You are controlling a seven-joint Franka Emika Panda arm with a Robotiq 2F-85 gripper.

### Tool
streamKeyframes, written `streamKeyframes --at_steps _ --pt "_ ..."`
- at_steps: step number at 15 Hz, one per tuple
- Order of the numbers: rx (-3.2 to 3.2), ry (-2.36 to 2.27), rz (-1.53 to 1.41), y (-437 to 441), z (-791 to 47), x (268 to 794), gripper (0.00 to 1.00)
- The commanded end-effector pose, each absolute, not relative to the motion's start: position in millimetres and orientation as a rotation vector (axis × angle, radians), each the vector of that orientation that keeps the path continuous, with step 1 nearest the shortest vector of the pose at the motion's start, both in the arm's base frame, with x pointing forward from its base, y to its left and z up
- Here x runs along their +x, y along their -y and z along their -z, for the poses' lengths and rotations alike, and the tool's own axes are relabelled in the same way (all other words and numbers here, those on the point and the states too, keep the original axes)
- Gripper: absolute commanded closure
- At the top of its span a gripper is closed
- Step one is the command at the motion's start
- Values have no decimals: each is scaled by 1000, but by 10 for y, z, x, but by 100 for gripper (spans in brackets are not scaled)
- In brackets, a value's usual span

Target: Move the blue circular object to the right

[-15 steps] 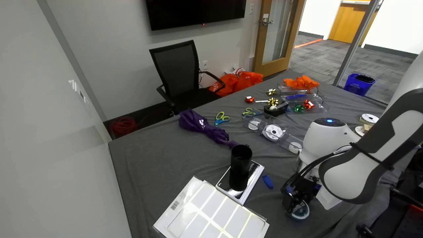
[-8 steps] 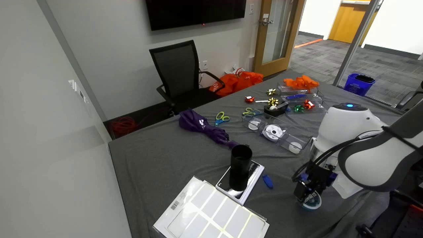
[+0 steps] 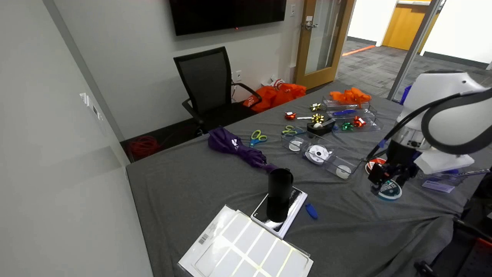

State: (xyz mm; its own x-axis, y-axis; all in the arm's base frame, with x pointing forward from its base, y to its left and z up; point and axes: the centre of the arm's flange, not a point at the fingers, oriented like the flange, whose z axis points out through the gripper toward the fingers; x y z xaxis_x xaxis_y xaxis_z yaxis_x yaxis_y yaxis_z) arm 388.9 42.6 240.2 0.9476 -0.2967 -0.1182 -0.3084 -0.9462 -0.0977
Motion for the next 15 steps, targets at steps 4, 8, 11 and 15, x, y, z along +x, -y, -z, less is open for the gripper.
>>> streamKeyframes --at_steps 4,8,11,15 --pt "-2936 -688 -217 476 -2968 4171 37" --pt "-2909 -806 -199 803 -3177 4385 37" --pt "-2902 -789 -157 772 -3183 4306 12" --pt "-2900 -795 -167 777 -3164 4315 12"
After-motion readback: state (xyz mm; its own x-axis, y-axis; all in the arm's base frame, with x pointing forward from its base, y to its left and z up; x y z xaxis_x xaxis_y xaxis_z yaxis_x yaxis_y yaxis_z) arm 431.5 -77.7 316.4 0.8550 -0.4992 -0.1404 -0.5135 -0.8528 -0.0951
